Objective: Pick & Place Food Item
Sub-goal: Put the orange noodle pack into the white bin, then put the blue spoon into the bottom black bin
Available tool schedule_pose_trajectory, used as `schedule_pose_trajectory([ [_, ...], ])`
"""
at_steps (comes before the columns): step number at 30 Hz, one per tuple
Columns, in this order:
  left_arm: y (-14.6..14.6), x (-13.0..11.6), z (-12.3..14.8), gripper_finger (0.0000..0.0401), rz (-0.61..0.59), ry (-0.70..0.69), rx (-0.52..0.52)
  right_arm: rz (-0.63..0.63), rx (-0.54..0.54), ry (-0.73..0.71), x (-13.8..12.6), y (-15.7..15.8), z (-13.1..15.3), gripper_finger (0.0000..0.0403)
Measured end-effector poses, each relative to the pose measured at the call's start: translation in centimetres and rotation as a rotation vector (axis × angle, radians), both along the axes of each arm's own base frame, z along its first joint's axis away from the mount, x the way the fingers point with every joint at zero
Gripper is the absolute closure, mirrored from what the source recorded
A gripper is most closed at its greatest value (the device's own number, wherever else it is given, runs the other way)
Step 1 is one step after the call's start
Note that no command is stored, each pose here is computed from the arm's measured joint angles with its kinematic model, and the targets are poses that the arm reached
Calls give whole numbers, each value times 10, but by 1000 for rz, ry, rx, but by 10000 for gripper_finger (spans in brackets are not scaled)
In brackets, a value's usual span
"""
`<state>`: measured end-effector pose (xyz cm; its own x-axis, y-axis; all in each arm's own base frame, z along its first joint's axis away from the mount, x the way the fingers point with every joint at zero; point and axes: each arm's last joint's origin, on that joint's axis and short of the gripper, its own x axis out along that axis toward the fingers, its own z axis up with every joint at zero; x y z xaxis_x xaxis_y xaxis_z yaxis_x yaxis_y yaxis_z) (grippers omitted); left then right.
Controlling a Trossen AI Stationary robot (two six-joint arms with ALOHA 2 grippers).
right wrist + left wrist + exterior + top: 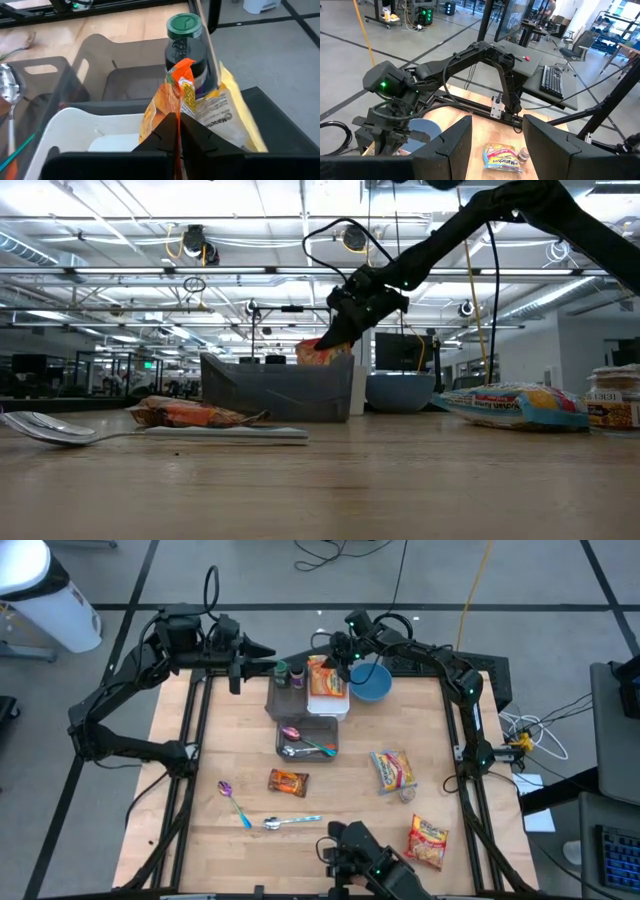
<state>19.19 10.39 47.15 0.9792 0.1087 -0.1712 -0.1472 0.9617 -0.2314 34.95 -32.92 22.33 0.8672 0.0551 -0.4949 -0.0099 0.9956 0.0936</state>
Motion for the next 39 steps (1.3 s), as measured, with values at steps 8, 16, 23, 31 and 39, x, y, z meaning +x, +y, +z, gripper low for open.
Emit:
schedule_pose_trajectory([
  [8, 0, 0, 0, 219, 0, 0, 0, -20, -40, 19, 0, -1, 0, 348],
  [16, 2, -1, 0, 219, 8, 1, 3, -82, -78, 37, 2, -2, 0, 291],
  [23, 9, -5, -1, 219, 49, 8, -5, -121, -64, -10, 0, -1, 18, 259],
  [31, 7, -27, -1, 219, 100, 48, -41, -176, -87, -91, -14, 13, 72, 253],
  [39, -22, -66, -15, 219, 103, 228, -90, -249, 19, -216, -32, 37, 129, 247],
])
